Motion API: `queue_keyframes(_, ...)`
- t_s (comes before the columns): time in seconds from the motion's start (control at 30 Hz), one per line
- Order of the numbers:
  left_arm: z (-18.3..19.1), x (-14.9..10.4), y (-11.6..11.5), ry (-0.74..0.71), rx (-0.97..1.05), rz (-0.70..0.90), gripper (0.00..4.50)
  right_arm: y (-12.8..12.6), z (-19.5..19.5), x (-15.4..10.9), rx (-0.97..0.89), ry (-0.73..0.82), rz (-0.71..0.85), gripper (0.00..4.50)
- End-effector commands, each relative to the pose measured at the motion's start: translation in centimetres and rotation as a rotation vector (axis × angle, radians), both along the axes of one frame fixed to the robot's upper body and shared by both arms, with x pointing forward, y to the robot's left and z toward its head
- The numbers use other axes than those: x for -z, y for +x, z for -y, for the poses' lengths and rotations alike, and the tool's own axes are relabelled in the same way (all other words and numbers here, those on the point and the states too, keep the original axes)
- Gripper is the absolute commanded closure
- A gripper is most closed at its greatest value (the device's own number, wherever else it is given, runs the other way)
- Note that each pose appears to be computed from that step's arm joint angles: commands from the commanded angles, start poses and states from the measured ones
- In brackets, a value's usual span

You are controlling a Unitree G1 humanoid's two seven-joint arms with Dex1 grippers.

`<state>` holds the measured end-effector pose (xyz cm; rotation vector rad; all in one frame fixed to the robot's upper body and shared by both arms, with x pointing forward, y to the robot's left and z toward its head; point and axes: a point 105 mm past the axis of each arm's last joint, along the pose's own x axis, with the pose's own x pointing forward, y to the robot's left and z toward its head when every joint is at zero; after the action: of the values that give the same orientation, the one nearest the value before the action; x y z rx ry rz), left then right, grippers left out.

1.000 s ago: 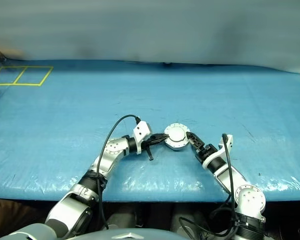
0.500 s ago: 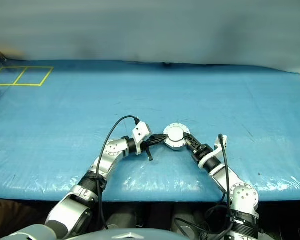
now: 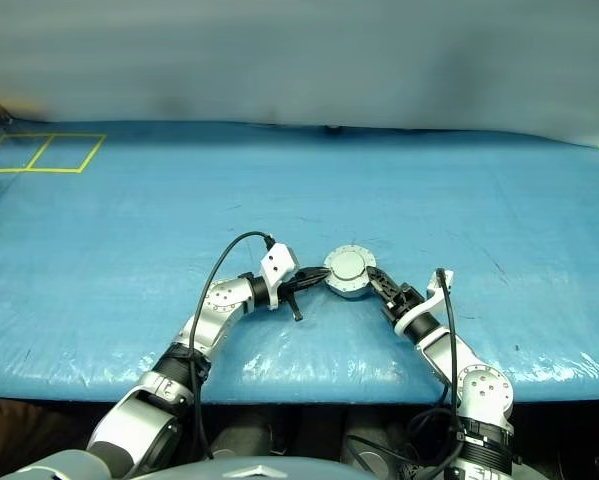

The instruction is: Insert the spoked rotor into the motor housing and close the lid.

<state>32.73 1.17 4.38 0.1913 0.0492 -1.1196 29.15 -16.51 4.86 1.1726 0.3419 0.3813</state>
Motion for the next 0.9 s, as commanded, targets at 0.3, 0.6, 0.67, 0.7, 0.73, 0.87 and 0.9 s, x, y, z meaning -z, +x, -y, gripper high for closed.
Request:
queue_keyframes(0.3, -2.4, -4.0, 1.4, -0.48, -0.169, -0.242, 4.5, 0.8, 1.2, -2.8, 0.089, 0.15, 0.083, 3.35)
queue_keyframes(0.6, -3.5, -6.7, 0.5, -0.846, -0.166, -0.441, 4.11, 1.7, 0.4, -8.1, 0.093, 0.262, 0.244, 3.35)
queue_keyframes(0.67, -3.8, -7.4, 0.4, -0.933, -0.158, -0.478, 3.6, 1.6, 0.0, -9.2, 0.078, 0.28, 0.273, 3.35)
queue_keyframes(0.7, -3.8, -7.6, 0.3, -0.956, -0.155, -0.493, 3.24, 1.6, -0.1, -9.5, 0.074, 0.286, 0.28, 3.35)
queue_keyframes(0.73, -3.8, -7.7, 0.3, -0.983, -0.149, -0.512, 2.9, 1.5, -0.3, -10.0, 0.067, 0.296, 0.291, 3.35)
queue_keyframes(0.87, -4.0, -8.1, 0.1, -1.11, -0.127, -0.611, 1.57, 1.3, -1.7, -11.6, 0.024, 0.32, 0.325, 3.35)
queue_keyframes(0.9, -4.0, -8.1, 0.1, -1.128, -0.126, -0.633, 1.24, 1.2, -1.9, -11.8, 0.018, 0.323, 0.326, 3.35)
